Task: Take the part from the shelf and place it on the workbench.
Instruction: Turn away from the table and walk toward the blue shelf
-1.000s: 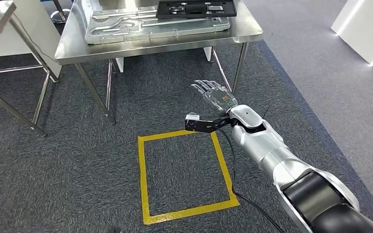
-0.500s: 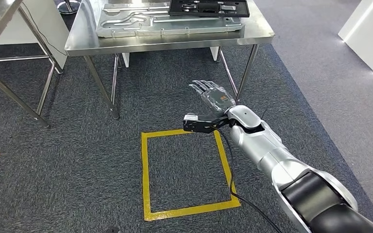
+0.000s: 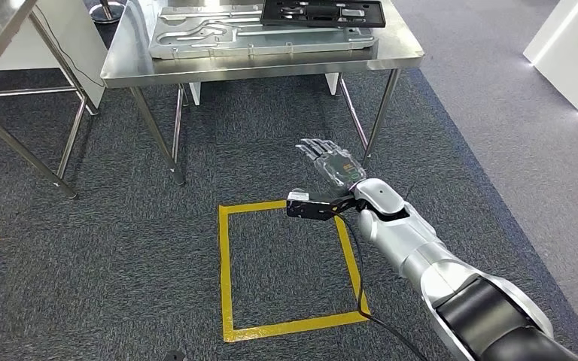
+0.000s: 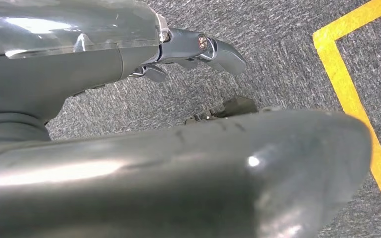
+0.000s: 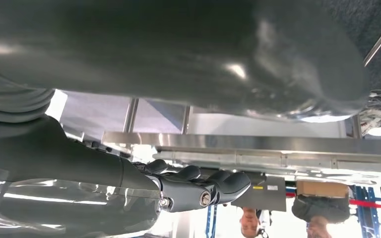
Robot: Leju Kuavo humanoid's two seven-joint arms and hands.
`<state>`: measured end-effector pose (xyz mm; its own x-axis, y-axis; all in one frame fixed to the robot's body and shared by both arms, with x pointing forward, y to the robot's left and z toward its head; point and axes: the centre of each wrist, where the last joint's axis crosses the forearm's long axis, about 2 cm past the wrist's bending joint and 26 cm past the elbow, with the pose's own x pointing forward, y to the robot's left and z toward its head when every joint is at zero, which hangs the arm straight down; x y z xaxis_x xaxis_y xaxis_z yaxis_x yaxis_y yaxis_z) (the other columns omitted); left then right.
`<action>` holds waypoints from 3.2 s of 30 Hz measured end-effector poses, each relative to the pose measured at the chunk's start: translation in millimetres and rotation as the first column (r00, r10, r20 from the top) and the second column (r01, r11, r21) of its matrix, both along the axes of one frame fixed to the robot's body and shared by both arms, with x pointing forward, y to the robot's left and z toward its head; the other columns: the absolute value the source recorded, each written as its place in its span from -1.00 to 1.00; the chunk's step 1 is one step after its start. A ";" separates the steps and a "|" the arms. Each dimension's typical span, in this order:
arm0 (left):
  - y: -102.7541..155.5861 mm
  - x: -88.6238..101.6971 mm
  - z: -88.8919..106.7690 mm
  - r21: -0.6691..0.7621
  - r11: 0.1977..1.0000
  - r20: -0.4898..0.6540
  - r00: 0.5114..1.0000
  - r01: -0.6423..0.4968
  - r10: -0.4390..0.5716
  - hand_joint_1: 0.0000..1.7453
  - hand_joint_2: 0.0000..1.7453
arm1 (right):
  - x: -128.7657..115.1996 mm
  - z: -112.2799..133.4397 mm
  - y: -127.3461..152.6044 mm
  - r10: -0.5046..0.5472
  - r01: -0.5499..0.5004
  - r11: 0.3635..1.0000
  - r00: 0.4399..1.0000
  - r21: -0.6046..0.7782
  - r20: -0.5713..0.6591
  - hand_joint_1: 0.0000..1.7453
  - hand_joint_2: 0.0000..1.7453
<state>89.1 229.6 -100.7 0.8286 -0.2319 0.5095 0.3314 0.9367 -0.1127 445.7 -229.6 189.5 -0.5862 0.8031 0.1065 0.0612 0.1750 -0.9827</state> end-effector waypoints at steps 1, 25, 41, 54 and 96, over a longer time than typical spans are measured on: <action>-0.2 -0.1 0.0 0.001 1.000 0.001 1.000 -0.001 0.001 -1.00 -1.00 | -1.7 -3.1 1.0 -0.001 0.001 1.000 1.000 0.008 -0.004 -1.00 -1.00; -4.4 -2.7 0.0 0.040 0.999 0.001 1.000 -0.017 0.017 -1.00 -1.00 | -95.5 -137.8 5.0 -0.142 0.214 0.926 0.961 0.312 -0.238 -1.00 -1.00; -9.6 -7.3 -0.2 0.081 0.996 -0.040 0.999 -0.025 0.029 -1.00 -0.50 | -183.1 -214.6 -12.9 -0.340 0.534 0.796 0.784 0.284 -0.520 -1.00 -1.00; -10.8 -7.4 -0.1 0.112 0.994 -0.082 0.996 -0.016 0.026 -1.00 1.00 | -247.9 -251.2 -11.6 -0.457 0.698 0.712 0.543 0.076 -0.705 -1.00 1.00; -12.7 4.6 2.6 0.222 0.961 -0.226 0.968 0.164 -0.113 -1.00 1.00 | -316.8 -276.8 12.7 -0.445 0.779 0.558 -0.010 -0.286 -0.895 -1.00 0.50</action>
